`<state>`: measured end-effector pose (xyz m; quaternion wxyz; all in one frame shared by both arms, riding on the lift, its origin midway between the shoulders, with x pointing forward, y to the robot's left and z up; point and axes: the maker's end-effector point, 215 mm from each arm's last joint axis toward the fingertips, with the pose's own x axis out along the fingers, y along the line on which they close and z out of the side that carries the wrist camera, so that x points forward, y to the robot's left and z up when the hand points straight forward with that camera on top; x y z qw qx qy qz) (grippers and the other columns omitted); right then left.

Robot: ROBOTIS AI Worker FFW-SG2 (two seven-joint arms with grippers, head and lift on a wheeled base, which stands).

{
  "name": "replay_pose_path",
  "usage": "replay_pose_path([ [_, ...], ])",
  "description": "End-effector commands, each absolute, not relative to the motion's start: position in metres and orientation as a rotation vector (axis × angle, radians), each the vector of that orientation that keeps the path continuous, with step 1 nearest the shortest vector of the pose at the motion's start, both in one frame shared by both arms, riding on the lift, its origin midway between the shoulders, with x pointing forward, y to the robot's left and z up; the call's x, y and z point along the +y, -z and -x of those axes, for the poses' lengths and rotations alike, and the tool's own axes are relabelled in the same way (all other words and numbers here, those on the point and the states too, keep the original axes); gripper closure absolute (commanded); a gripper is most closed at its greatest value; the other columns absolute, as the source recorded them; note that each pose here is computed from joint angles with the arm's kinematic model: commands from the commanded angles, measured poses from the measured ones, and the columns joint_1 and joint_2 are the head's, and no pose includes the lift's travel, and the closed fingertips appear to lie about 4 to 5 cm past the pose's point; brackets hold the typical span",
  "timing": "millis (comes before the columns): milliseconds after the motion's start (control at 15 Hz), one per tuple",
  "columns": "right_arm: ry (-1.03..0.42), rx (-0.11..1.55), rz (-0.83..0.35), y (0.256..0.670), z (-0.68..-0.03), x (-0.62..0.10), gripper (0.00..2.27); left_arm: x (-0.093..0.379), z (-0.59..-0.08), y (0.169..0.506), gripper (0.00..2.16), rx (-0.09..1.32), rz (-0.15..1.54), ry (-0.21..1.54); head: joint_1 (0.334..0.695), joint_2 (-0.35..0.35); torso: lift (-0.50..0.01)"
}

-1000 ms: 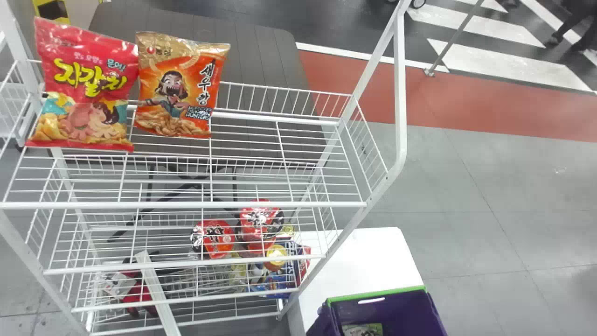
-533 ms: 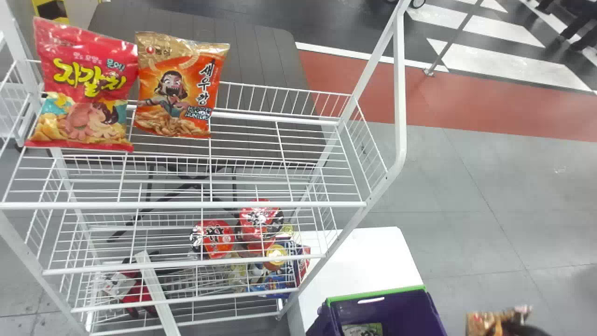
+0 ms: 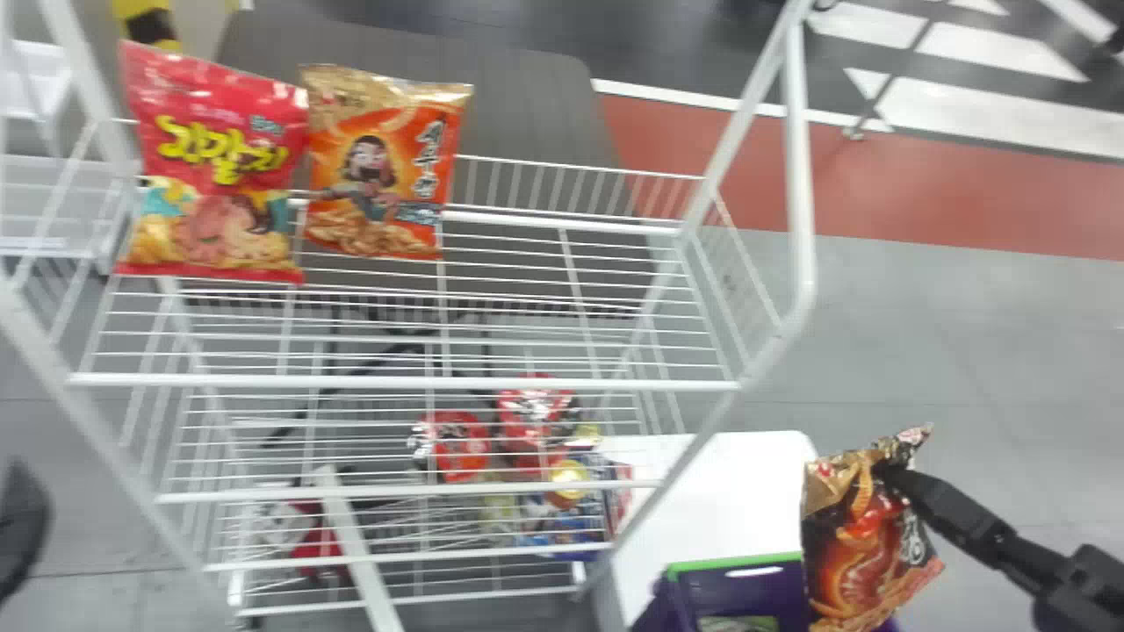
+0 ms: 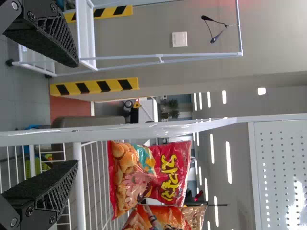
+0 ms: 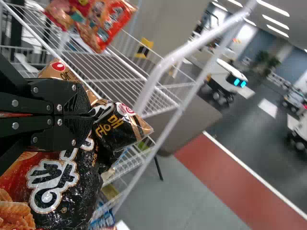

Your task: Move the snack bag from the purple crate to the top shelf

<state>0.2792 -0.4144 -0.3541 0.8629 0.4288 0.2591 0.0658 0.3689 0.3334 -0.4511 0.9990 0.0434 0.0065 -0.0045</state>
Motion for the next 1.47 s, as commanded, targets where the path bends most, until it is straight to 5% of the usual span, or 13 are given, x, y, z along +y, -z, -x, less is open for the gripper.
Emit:
replay_pose_path([
  [0, -0.24, 0.563, -0.847, 0.342, -0.305, -0.371, 2.09, 0.333, -0.369, 0.452, 0.1, 0.017, -0.086, 0.009, 0.695, -0.157, 0.003],
  [467, -0.466, 0.738, -0.753, 0.36, -0.336, -0.231, 2.09, 0.333, -0.367, 0.452, 0.1, 0.015, -0.085, 0.007, 0.695, 0.053, 0.003],
  [667, -0.481, 0.573, -0.699, 0.343, -0.386, -0.211, 2.09, 0.336, -0.366, 0.451, 0.1, 0.011, -0.09, 0.004, 0.695, 0.16, 0.003],
  [1400, -0.446, 0.19, -0.693, 0.287, -0.519, -0.198, 2.09, 0.344, -0.374, 0.452, 0.1, 0.015, -0.09, 0.003, 0.695, 0.179, 0.003],
])
